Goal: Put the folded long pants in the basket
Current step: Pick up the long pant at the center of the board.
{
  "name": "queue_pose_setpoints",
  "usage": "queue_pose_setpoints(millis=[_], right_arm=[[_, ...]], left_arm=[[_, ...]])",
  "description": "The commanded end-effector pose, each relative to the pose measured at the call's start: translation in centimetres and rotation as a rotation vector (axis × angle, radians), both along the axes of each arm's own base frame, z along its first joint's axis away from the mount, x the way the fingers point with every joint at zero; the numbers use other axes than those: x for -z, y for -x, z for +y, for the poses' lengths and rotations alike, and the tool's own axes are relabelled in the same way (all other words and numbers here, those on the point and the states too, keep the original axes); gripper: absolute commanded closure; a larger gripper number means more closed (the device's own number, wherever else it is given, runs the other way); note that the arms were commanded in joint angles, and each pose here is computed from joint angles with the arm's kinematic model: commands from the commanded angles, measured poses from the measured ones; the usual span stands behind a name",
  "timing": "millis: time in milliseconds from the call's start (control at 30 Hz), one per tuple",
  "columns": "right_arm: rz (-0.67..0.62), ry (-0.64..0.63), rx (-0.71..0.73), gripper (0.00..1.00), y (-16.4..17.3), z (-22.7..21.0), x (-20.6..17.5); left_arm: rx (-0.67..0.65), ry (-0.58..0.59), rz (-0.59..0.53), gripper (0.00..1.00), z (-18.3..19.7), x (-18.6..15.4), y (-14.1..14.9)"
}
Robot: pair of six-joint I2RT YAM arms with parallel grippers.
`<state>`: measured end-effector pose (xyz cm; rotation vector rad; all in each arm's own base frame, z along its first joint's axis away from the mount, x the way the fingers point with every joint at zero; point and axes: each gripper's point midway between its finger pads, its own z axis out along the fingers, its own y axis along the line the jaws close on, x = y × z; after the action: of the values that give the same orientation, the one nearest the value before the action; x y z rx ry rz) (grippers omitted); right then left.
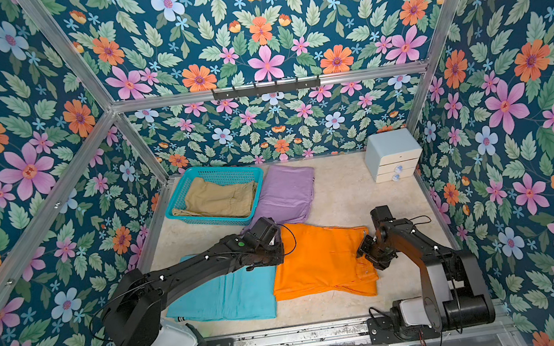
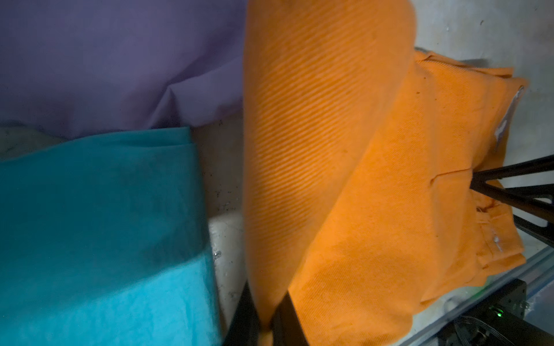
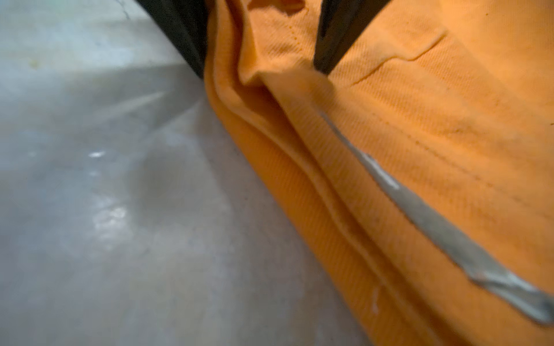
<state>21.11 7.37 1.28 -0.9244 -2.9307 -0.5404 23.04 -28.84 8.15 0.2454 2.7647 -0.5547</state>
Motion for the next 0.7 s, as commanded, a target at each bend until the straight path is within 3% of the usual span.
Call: queue_pose_setpoints(millis=[0, 100, 300, 433, 567, 667], right_arm=[[0.019, -0.016, -0.024, 0.7, 0.7, 0.4, 1.1], [-0.011, 0.011, -0.013, 1.0, 0.5, 0.0, 0.0], [-0.121, -0.005, -0.012, 1.0, 0.8, 0.3, -5.5], [-0.253, -0.04, -0.028, 1.0, -0.2, 1.8, -11.4], [-0.403, -0.088, -0.043, 1.0, -3.4, 5.4, -17.9], [-0.515, -0.136, -0.054, 1.0, -6.8, 10.3, -21.7]], left_arm=[[0.006, 0.026, -0.015, 1.0, -0.5, -0.7, -0.2], [0.01, 0.033, -0.021, 1.0, -0.6, -1.4, -0.3], [0.041, 0.044, -0.041, 1.0, -0.7, -5.1, -0.2], [0.037, 0.002, -0.139, 1.0, 0.8, -10.0, -1.3], [-0.013, -0.091, -0.228, 1.0, 4.8, -14.9, -4.9], [-0.132, -0.216, -0.284, 1.0, 10.9, -17.7, -9.7]])
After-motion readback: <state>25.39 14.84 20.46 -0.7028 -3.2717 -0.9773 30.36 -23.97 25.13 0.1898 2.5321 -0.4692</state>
